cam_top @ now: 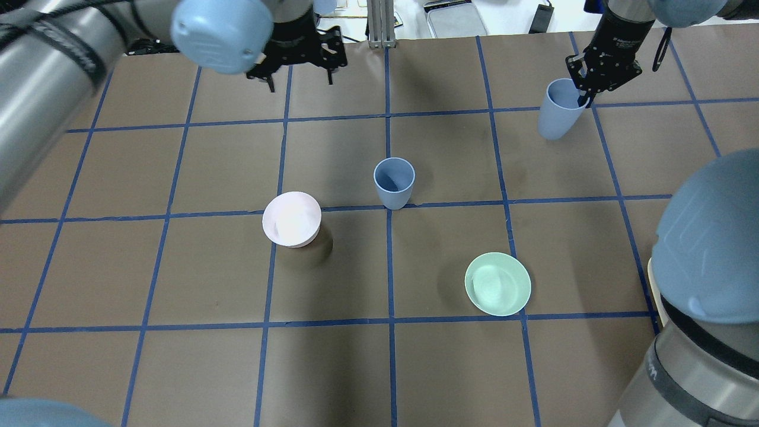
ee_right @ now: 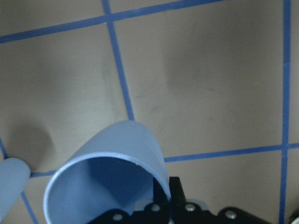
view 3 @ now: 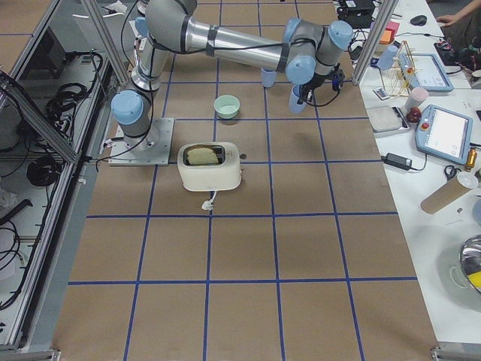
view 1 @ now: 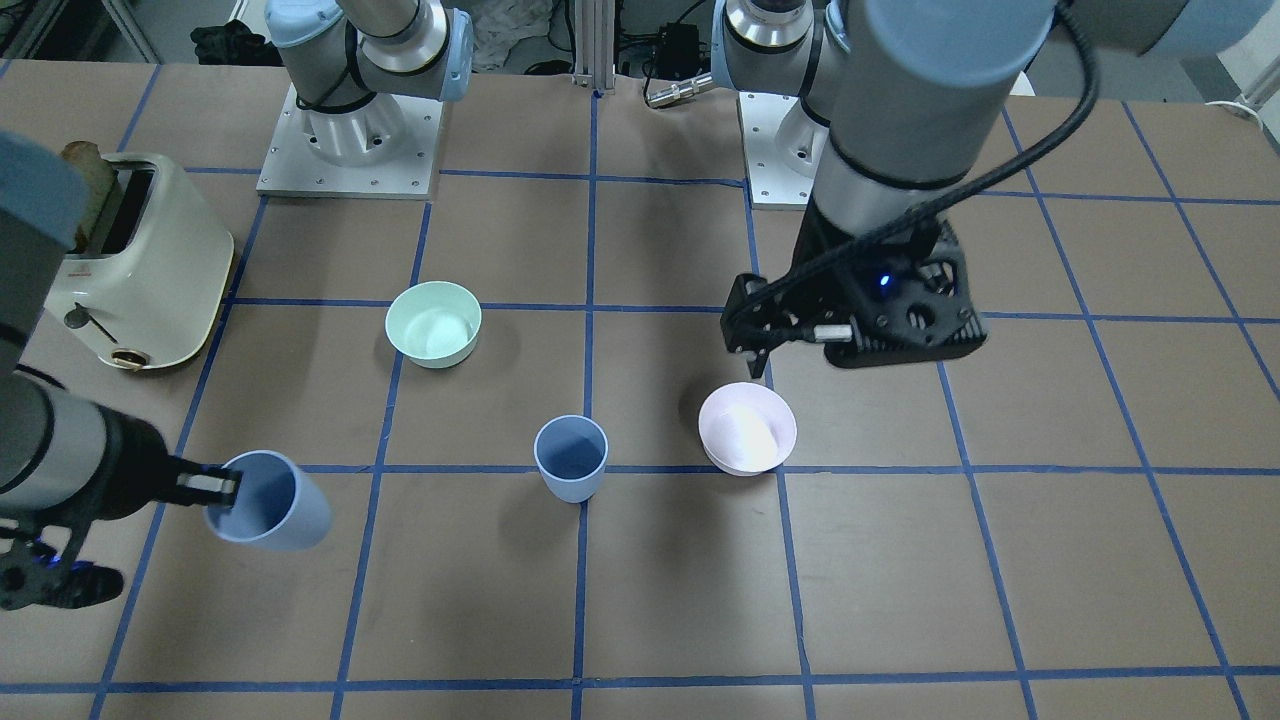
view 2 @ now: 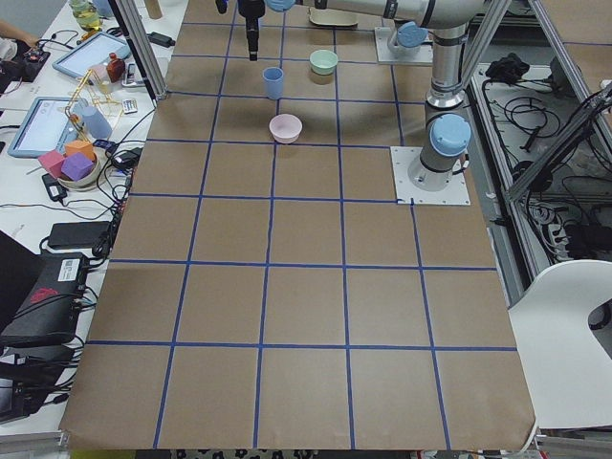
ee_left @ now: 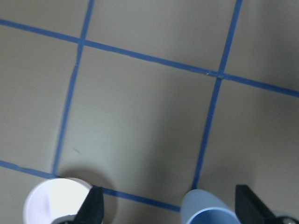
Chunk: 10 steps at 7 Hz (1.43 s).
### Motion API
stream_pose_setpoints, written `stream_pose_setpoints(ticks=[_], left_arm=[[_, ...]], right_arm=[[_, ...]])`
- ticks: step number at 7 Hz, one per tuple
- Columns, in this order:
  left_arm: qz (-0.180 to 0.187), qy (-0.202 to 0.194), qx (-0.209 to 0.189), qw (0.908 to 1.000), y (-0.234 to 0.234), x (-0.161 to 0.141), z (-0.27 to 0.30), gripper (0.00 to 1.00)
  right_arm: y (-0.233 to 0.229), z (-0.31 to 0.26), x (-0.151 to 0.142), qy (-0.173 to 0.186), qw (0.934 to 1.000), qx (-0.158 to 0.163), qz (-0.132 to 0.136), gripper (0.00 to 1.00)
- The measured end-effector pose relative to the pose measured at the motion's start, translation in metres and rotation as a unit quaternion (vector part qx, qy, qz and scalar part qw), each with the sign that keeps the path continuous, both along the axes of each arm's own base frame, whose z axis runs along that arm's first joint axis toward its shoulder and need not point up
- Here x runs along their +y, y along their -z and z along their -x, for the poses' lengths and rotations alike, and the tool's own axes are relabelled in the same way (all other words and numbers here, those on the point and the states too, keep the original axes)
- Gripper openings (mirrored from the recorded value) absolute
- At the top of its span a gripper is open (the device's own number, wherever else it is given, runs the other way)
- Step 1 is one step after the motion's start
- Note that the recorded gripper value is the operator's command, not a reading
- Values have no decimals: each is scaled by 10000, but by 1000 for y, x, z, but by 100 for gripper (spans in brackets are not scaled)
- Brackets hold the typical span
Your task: Stack blue cups with both arms
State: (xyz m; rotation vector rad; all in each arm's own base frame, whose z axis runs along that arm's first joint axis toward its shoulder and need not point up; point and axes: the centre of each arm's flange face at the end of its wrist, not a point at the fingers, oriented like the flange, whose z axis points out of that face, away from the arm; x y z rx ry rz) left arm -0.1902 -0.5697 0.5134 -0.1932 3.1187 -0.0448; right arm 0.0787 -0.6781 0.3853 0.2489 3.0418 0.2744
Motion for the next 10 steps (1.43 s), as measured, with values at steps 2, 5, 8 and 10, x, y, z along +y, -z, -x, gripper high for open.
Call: stream_pose_setpoints(ticks=[2, 5, 8, 10], left_arm=[[-553, -123, 118, 9983, -3, 57, -23, 100], [-356, 154, 129, 9992, 10, 94, -37, 100], [-307, 245, 130, 9991, 11, 95, -40, 100], [-290, 251, 129, 9992, 10, 94, -40, 100]], right_arm=[[-22, -110, 34, 275, 9996, 61, -47, 0], [-21, -221, 79, 451, 9987, 139, -176, 0], [6, -236, 87, 449, 9987, 159, -181, 0], [12, -236, 85, 425, 9989, 139, -109, 0]])
